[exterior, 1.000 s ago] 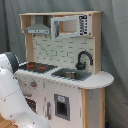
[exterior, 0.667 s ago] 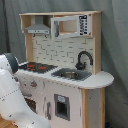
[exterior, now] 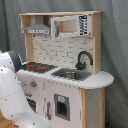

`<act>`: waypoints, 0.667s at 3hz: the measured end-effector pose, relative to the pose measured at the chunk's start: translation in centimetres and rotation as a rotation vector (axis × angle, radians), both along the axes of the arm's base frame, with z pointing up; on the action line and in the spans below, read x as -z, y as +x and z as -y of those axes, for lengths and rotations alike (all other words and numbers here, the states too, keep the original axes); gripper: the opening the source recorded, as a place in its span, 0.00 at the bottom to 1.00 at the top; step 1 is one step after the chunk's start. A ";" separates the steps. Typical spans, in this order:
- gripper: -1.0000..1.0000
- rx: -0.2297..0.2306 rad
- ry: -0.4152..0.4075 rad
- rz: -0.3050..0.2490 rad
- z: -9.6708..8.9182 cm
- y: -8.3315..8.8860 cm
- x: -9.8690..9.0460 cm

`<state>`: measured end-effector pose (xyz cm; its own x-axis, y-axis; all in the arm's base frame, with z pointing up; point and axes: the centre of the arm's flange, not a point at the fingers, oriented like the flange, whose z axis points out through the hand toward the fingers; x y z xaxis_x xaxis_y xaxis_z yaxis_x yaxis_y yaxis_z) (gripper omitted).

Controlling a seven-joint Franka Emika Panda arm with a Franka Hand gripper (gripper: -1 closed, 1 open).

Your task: Play with the kitchen

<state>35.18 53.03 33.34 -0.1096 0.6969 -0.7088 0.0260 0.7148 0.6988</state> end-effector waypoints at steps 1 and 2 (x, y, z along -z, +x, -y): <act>0.00 0.001 0.000 0.001 0.0 0.0 0.0; 0.00 0.002 0.128 -0.005 -0.3 -0.1 -0.4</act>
